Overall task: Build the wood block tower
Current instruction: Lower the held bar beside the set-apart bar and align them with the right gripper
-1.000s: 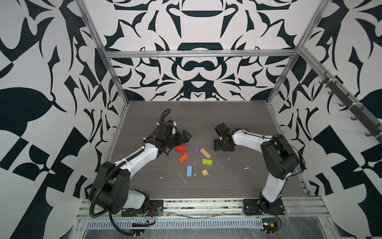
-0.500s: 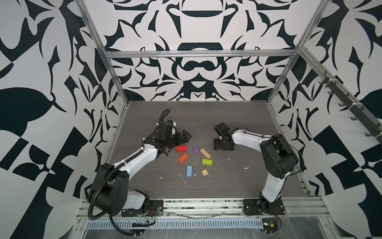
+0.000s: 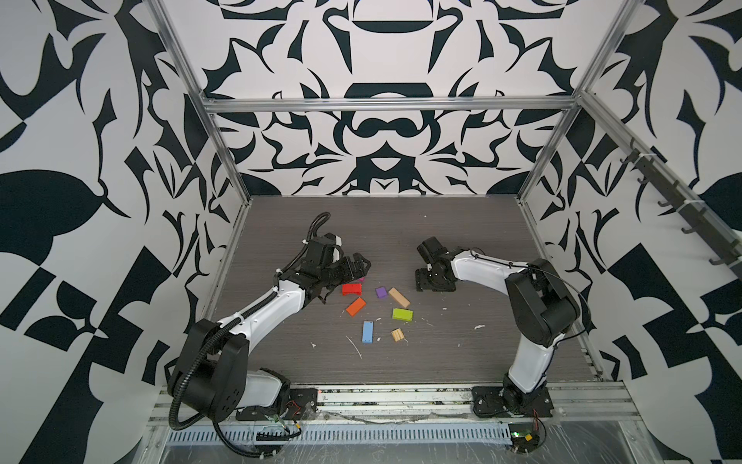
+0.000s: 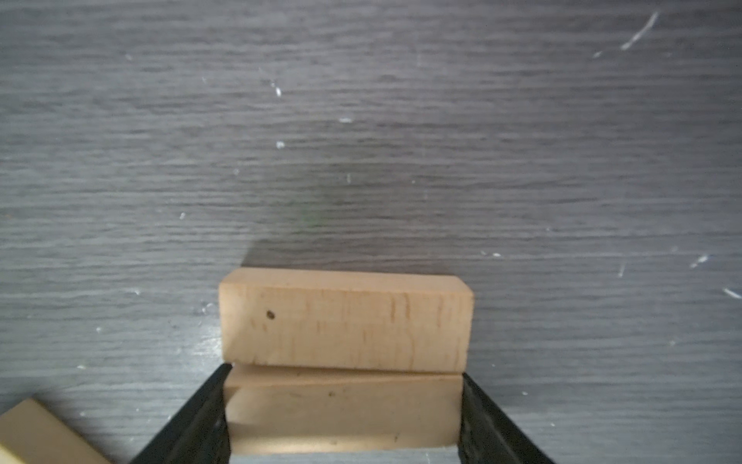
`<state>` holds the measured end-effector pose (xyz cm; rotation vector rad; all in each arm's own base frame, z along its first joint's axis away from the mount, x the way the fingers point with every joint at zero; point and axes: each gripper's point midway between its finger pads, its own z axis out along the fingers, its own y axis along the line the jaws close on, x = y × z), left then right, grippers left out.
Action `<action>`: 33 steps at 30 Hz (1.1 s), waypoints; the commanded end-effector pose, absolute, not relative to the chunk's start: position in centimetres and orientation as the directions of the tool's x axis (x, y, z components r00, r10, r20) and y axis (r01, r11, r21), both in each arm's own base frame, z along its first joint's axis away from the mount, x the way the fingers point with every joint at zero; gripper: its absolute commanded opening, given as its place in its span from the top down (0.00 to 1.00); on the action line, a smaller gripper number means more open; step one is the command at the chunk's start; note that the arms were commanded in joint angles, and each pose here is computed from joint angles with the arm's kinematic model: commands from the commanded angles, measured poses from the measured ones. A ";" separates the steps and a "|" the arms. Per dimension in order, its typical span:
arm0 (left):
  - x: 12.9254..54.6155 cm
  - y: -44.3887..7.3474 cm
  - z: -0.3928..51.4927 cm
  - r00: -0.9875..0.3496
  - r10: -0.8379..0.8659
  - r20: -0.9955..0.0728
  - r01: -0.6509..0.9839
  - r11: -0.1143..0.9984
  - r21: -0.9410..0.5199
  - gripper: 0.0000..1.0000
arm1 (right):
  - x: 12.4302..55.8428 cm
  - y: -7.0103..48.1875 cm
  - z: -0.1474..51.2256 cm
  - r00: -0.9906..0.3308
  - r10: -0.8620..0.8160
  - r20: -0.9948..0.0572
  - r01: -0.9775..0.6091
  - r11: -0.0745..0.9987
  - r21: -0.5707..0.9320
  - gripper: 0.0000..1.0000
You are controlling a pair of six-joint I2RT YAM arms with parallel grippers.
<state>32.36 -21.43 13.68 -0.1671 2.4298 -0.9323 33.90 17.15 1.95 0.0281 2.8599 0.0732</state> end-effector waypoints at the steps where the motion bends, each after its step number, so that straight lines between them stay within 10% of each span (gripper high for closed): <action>1: 31.9 -21.0 13.4 -0.853 -0.295 -0.431 0.064 0.760 -0.647 0.00 | 34.6 16.9 2.2 -0.955 0.048 -0.294 0.035 0.998 0.049 0.24; 33: 31.6 -20.5 13.3 -0.848 -0.297 -0.439 0.062 0.767 -0.638 0.00 | 35.4 17.6 2.4 -0.953 0.072 -0.296 0.053 0.996 0.071 0.18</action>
